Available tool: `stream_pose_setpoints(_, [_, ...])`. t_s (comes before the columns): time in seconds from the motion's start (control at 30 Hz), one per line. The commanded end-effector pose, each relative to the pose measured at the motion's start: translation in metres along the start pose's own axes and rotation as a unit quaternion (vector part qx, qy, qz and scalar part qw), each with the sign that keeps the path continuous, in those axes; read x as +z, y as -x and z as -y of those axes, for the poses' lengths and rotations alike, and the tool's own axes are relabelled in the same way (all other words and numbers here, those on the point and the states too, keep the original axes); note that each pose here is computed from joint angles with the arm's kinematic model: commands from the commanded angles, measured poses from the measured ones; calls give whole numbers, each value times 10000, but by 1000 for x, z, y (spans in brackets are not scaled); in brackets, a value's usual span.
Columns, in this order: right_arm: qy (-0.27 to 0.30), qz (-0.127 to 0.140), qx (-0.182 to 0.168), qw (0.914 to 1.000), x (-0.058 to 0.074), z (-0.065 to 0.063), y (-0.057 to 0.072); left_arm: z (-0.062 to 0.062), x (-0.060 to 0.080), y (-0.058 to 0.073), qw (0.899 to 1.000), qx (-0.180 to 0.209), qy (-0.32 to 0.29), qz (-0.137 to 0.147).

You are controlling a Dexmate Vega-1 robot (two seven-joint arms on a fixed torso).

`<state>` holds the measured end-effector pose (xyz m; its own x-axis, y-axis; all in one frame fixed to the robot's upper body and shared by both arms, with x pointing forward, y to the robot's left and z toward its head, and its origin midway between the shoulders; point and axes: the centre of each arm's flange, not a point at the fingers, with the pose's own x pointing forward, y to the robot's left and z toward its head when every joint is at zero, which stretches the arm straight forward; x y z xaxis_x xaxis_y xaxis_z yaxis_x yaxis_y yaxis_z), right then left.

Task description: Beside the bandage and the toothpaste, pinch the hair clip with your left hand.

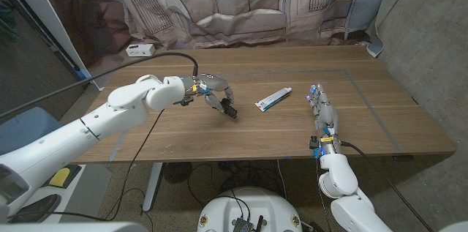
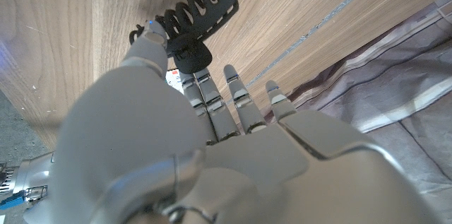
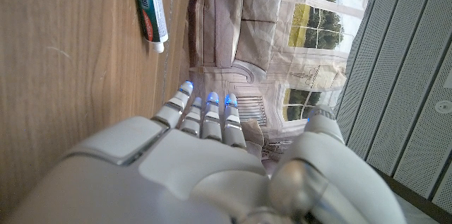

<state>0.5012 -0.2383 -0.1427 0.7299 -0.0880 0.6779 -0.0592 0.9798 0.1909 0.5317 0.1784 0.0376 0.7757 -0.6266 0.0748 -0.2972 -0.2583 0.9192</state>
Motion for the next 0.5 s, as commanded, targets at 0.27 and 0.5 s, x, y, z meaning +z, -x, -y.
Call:
stream_pose_setpoints(0.27, [4,4,17,10000,2,0,1,2,2,0,10000,-23,48,13])
stream_pose_setpoints(0.5, [5,-6,19,10000,1,1,1,5,2,-1,9999,-25,123,26])
